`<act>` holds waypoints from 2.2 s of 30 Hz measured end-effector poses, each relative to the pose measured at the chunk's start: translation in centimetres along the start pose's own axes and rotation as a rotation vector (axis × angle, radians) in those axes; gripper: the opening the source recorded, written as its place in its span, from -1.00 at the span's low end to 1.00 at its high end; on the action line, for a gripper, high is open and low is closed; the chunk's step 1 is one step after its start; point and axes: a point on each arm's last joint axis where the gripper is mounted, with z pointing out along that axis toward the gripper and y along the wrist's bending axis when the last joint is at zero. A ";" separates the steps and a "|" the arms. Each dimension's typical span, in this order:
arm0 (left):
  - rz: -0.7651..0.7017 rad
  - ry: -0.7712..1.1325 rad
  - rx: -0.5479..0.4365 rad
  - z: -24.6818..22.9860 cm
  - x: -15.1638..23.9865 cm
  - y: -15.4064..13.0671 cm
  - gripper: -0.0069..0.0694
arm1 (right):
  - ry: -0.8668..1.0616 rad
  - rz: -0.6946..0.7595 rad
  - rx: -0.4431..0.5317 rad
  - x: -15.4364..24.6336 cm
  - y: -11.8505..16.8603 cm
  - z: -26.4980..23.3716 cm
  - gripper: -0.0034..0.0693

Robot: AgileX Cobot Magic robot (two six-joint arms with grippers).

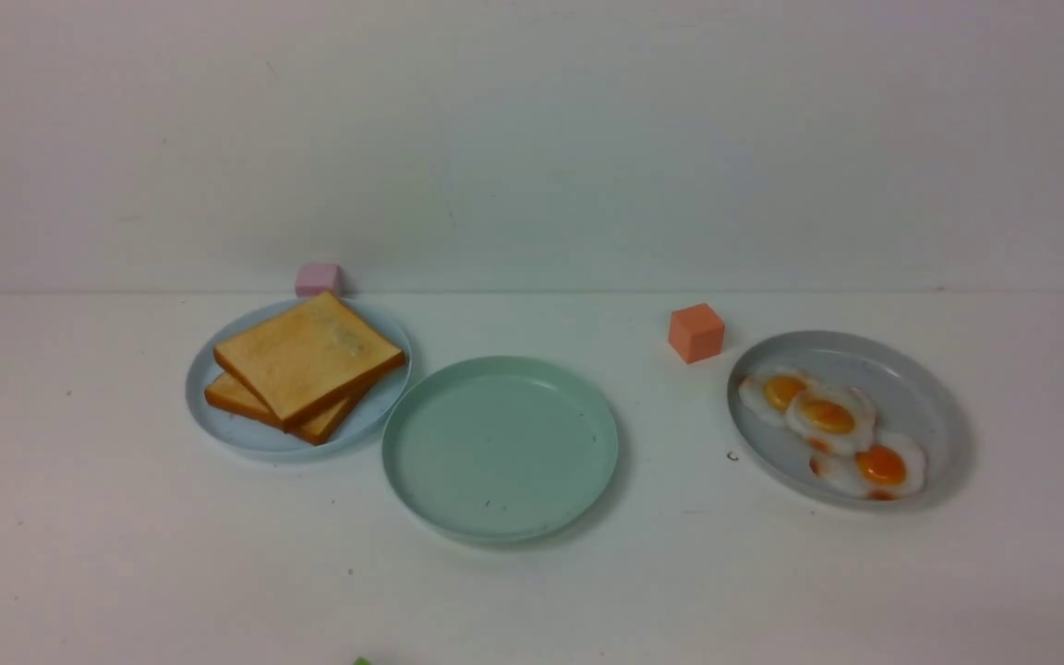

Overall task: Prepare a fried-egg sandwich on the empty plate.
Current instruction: Use the left arm to grab a slice of bread

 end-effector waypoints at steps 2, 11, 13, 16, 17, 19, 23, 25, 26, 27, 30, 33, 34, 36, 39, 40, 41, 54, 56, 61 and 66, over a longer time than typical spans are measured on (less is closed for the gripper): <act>0.091 0.049 -0.001 -0.1 -0.6 -1.8 -0.54 | 0.000 0.000 0.000 0.0 0.0 0.0 -0.24; 0.537 0.521 -0.177 5.2 -2.3 -7.2 -0.85 | 0.000 0.000 0.000 0.0 0.0 0.0 -0.24; 0.585 0.615 -0.175 6.7 -2.4 -8.0 -0.85 | 0.000 0.000 0.000 0.0 0.0 0.0 -0.24; 0.627 0.723 -0.166 9.0 -2.3 -8.9 -0.85 | 0.000 0.000 0.000 0.0 0.0 0.0 -0.24; 0.631 0.720 -0.166 9.1 -2.3 -9.0 -0.85 | 0.000 0.000 0.000 0.0 0.0 0.0 -0.24; 0.641 0.777 -0.162 10.4 -2.0 -9.3 -0.85 | -0.007 -0.004 0.001 0.0 0.0 0.0 -0.24; 0.641 0.814 -0.174 11.2 -1.5 -8.9 -0.85 | -0.029 0.045 -0.014 -0.1 0.1 0.1 -0.24; 0.639 0.819 -0.180 11.5 -1.5 -8.8 -0.85 | -0.075 0.197 -0.052 -0.5 0.4 0.1 -0.24; 0.639 0.818 -0.181 11.5 -1.5 -8.8 -0.85 | -0.074 0.208 -0.055 -0.5 0.4 0.1 -0.24; 0.640 0.812 -0.180 11.6 -1.5 -8.8 -0.85 | -0.132 0.310 -0.084 -1.0 0.5 0.0 -0.24; 0.642 0.810 -0.179 11.6 -1.5 -8.8 -0.85 | -0.198 0.444 -0.119 -1.7 0.6 -0.1 -0.24; 0.667 0.813 -0.168 11.6 -1.5 -8.8 -0.85 | -0.242 0.548 -0.145 -2.1 0.6 -0.2 -0.25; 0.678 0.817 -0.164 11.6 -1.5 -8.8 -0.85 | -0.241 0.575 -0.153 -2.2 0.7 -0.3 -0.28; 0.712 0.834 -0.150 11.5 -1.4 -8.8 -0.85 | -0.202 0.572 -0.174 -2.9 1.1 -0.7 -0.39; 0.734 0.858 -0.146 11.6 -1.3 -8.6 -0.85 | -0.101 0.458 -0.211 -5.4 2.3 -2.2 -0.70; 0.736 0.862 -0.147 11.8 -1.3 -8.6 -0.85 | -0.063 0.402 -0.220 -6.3 2.8 -2.6 -0.77; 0.740 0.870 -0.151 12.0 -1.2 -8.5 -0.85 | -0.036 0.339 -0.236 -7.7 3.3 -3.3 -0.87; 0.805 1.008 -0.193 20.4 -0.5 -8.4 -0.85 | 0.310 -0.286 -0.561 -19.6 8.7 -3.7 -0.90; 0.857 1.033 -0.184 22.0 0.4 -8.5 -0.85 | 0.322 -0.338 -0.604 -20.0 9.4 -3.3 -0.90; 0.991 1.087 -0.177 25.8 2.5 -9.0 -0.85 | 0.331 -0.383 -0.654 -20.1 10.8 -2.0 -0.89; 1.044 1.097 -0.263 30.8 1.9 -7.8 -0.85 | 0.297 -0.387 -0.648 -20.4 11.0 -1.6 -0.89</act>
